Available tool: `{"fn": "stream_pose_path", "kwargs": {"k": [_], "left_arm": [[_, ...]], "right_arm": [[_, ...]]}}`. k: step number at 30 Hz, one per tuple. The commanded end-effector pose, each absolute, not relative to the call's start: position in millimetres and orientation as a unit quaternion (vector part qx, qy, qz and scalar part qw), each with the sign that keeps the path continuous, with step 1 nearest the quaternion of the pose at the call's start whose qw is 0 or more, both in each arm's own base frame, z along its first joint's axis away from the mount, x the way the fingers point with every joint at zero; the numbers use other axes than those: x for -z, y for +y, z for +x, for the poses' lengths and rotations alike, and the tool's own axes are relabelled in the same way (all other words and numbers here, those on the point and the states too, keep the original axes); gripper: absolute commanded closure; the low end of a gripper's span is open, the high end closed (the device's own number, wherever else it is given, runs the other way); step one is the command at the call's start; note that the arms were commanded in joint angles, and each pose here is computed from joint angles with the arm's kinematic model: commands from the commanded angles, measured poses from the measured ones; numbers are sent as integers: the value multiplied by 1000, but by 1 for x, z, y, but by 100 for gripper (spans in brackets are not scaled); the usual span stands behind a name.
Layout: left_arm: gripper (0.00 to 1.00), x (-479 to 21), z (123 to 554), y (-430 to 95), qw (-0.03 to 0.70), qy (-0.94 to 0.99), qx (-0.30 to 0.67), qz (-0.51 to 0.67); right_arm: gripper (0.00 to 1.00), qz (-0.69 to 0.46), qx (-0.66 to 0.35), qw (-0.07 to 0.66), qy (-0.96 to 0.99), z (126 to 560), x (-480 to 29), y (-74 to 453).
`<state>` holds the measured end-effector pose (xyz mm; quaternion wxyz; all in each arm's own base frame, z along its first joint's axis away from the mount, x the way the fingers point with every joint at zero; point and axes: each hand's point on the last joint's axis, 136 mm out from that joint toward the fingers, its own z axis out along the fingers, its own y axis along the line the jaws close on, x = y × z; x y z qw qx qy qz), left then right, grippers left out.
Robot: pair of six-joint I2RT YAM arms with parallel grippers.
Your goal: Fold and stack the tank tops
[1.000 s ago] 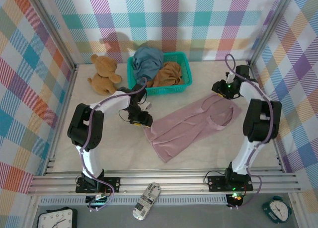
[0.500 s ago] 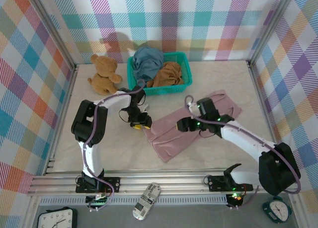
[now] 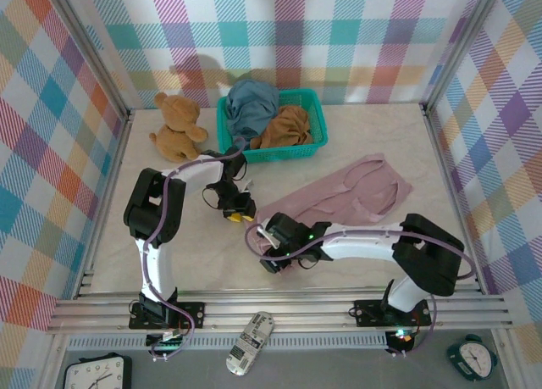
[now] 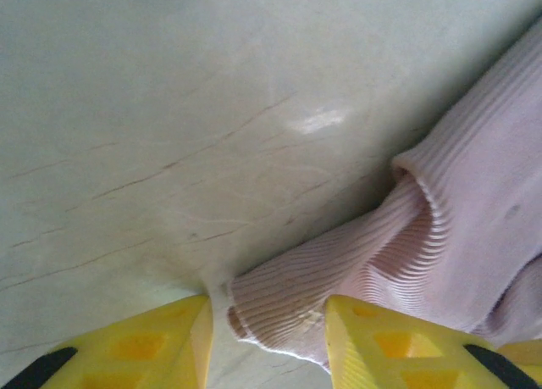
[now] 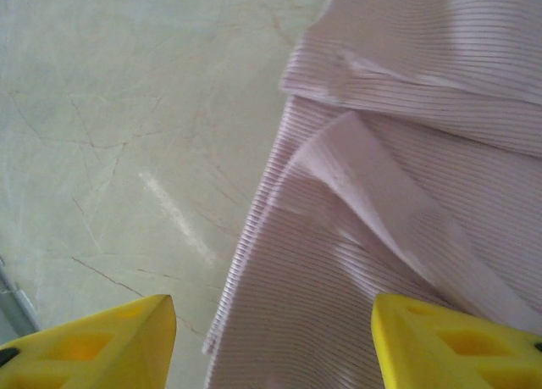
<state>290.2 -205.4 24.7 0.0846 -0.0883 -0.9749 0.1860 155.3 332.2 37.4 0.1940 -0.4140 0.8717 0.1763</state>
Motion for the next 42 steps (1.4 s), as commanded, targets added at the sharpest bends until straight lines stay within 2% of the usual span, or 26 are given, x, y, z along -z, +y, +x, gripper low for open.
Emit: {"fn": "stream_pose_path", "kwargs": {"k": [1,7,14,16,20,25,28,35,42], "left_arm": [[61,-23,284,-214,104,-968,-211,-86],[65,-18,278,-216,118,-966,-212,-89],[81,-14,272,-217,133,-965,-201,-105],[87,-14,271,-217,136,-964,-202,-106],[100,-20,271,-217,134,-965,-201,-108],[100,-39,270,-203,117,-972,-169,-111],[100,-56,268,-196,99,-978,-155,-103],[100,-102,280,-215,57,-975,-194,-91],[100,-139,307,-259,25,-967,-233,-99]], "right_arm": [[37,-436,-146,224,859,161,-43,342],[37,-461,-99,197,859,147,-18,339],[46,-448,-53,181,874,144,0,317],[51,-450,-51,174,874,142,3,316],[73,-456,-64,170,871,140,-1,323],[88,-462,-117,178,861,133,-23,341],[92,-454,-143,194,858,135,-42,352],[93,-390,-206,206,873,143,-81,335],[94,-318,-221,219,896,175,-112,276]]}}
